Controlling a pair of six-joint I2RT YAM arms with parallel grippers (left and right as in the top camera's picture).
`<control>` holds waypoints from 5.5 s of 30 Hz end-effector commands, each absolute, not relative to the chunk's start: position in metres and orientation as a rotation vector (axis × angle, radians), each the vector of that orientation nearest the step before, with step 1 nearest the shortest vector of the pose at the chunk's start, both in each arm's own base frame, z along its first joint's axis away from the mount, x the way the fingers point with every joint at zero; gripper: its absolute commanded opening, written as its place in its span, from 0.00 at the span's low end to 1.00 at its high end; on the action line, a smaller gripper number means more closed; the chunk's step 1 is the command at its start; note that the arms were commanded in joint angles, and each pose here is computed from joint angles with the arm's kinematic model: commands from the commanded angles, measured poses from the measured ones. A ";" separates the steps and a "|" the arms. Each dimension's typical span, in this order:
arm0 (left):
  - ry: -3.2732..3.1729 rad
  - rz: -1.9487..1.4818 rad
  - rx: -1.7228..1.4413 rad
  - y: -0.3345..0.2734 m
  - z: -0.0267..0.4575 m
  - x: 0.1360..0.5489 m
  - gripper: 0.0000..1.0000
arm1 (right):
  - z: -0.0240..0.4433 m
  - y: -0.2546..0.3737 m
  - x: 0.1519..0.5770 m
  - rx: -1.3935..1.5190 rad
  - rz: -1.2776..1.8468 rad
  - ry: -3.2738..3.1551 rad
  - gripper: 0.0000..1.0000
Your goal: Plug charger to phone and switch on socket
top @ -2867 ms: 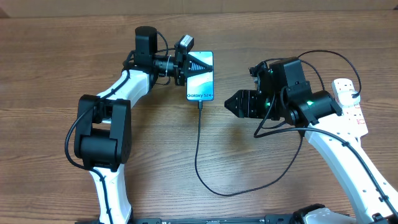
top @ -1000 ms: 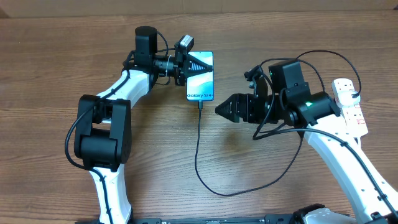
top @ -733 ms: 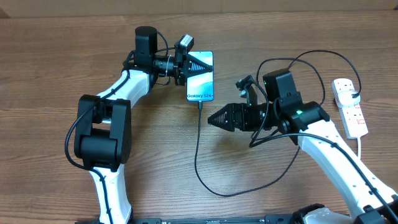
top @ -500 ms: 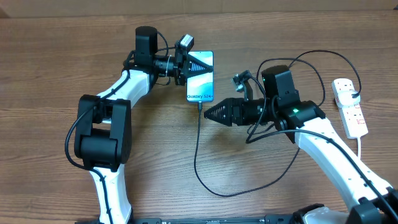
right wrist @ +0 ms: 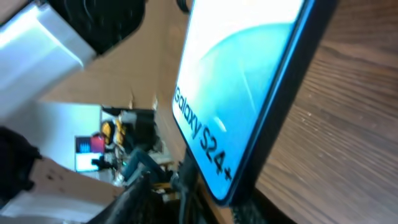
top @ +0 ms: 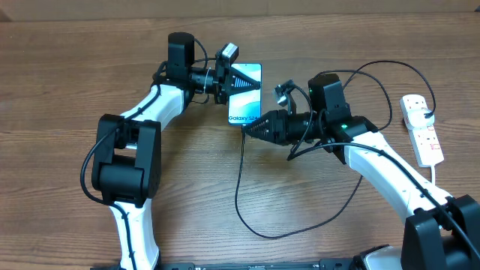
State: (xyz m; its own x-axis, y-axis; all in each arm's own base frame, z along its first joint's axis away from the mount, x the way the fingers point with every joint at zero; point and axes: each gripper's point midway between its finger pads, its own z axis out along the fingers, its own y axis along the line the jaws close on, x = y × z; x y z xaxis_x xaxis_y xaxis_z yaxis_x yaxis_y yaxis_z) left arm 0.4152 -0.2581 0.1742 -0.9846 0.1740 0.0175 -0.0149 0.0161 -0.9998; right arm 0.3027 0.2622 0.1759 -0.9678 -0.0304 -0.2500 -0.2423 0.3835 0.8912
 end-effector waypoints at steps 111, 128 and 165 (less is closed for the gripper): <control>-2.031 2.032 -0.308 -0.305 0.187 0.373 0.15 | 0.180 0.231 0.346 -0.033 1.546 2.370 0.04; -2.149 2.097 -0.269 -0.285 0.182 0.399 1.00 | 0.168 0.227 0.341 0.028 1.516 2.440 0.04; -3.177 1.162 0.437 -0.083 0.117 0.450 0.88 | 0.087 0.221 0.330 0.152 1.052 2.717 0.04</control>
